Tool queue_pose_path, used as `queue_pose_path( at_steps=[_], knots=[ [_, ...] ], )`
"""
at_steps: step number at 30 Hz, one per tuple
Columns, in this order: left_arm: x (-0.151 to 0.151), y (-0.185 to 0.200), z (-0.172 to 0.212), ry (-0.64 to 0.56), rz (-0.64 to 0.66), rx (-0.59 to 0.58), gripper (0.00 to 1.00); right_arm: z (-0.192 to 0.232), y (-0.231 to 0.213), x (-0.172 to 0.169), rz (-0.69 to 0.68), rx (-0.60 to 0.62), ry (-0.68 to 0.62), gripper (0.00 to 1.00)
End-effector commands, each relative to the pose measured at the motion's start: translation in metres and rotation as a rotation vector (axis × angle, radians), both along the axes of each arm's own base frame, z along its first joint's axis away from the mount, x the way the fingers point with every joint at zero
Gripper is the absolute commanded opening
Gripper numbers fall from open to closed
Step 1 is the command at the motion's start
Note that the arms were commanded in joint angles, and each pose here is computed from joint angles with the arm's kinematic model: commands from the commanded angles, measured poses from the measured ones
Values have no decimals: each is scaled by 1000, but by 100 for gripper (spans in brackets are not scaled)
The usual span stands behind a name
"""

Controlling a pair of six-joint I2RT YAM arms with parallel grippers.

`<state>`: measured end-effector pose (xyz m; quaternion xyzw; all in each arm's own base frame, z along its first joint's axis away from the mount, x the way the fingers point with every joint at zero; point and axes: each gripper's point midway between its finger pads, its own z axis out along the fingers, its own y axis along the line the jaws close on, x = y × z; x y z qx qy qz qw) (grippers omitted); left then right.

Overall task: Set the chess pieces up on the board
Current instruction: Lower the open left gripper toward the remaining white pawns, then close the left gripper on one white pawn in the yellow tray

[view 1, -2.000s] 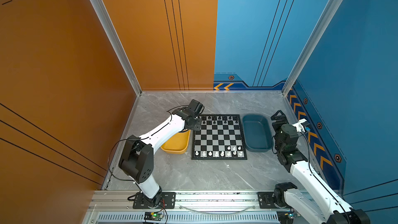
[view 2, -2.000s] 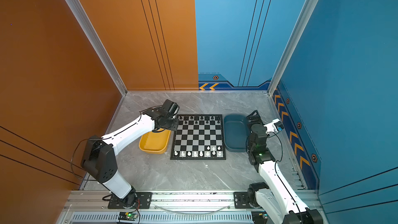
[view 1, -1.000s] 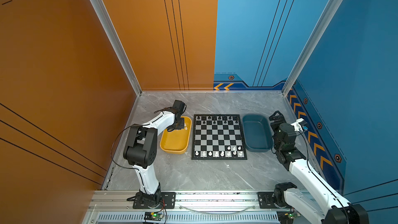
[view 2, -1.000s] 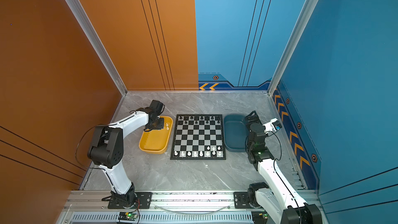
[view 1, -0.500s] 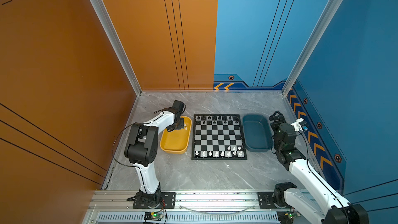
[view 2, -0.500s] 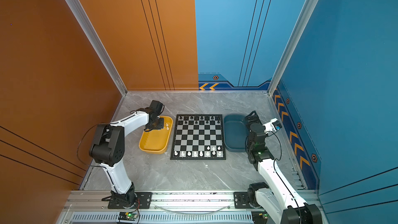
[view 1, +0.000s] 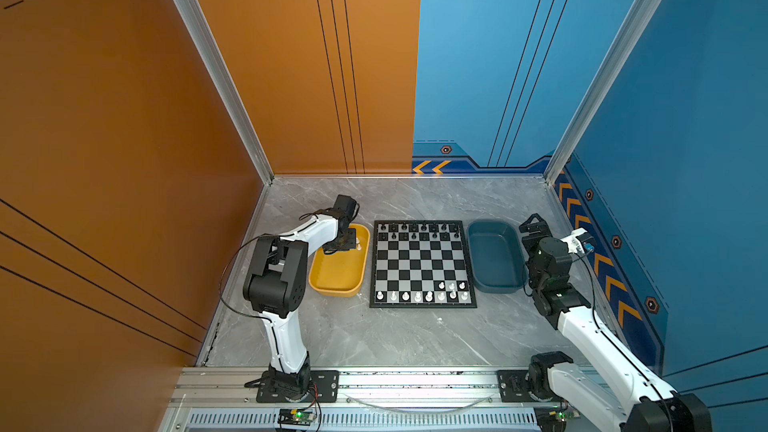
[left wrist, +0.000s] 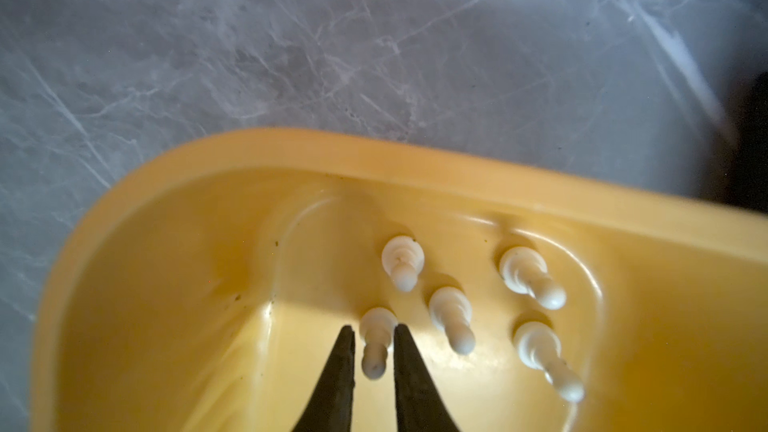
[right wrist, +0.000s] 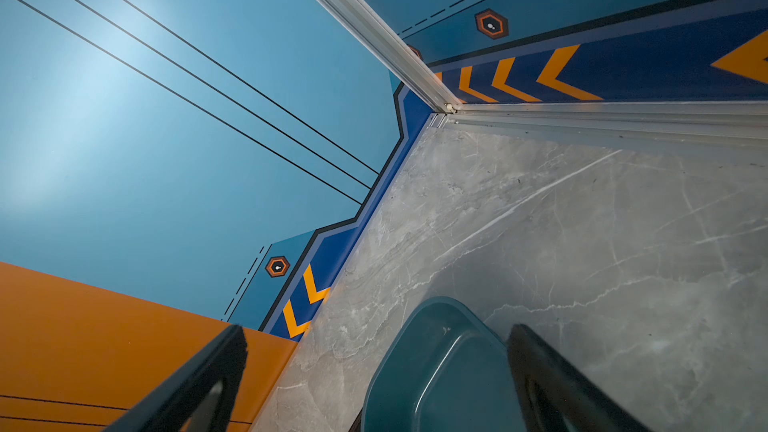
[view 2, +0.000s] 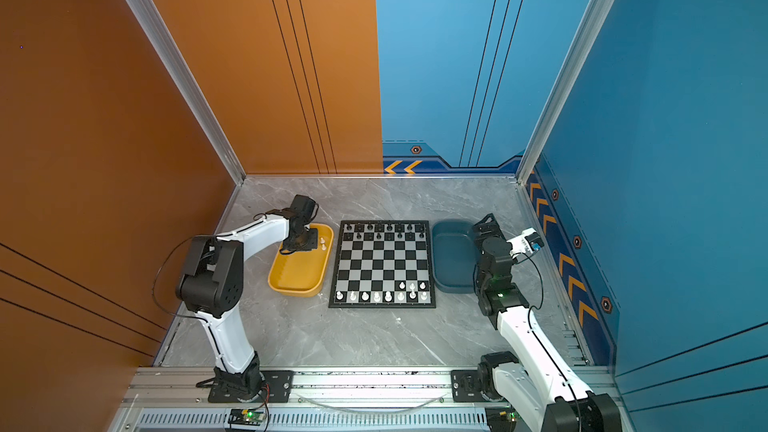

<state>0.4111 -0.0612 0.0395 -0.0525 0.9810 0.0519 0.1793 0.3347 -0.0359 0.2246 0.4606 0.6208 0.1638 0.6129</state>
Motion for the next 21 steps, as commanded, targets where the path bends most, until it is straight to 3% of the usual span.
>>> queue_pose_path(
  at_steps=[1, 7, 13, 21],
  knots=[
    [4, 1, 0, 0, 9, -16, 19, 10, 1, 3, 2, 8, -19, 100],
    [5, 2, 0, -2, 11, -13, 13, 10, 1, 3, 0, 8, -19, 100],
    [3, -1, 3, -7, 5, -18, 0, 10, 1, 3, 0, 8, -20, 100],
    [-7, -20, 34, -51, -50, -25, 0, 10, 1, 3, 3, 10, -19, 100]
  ],
)
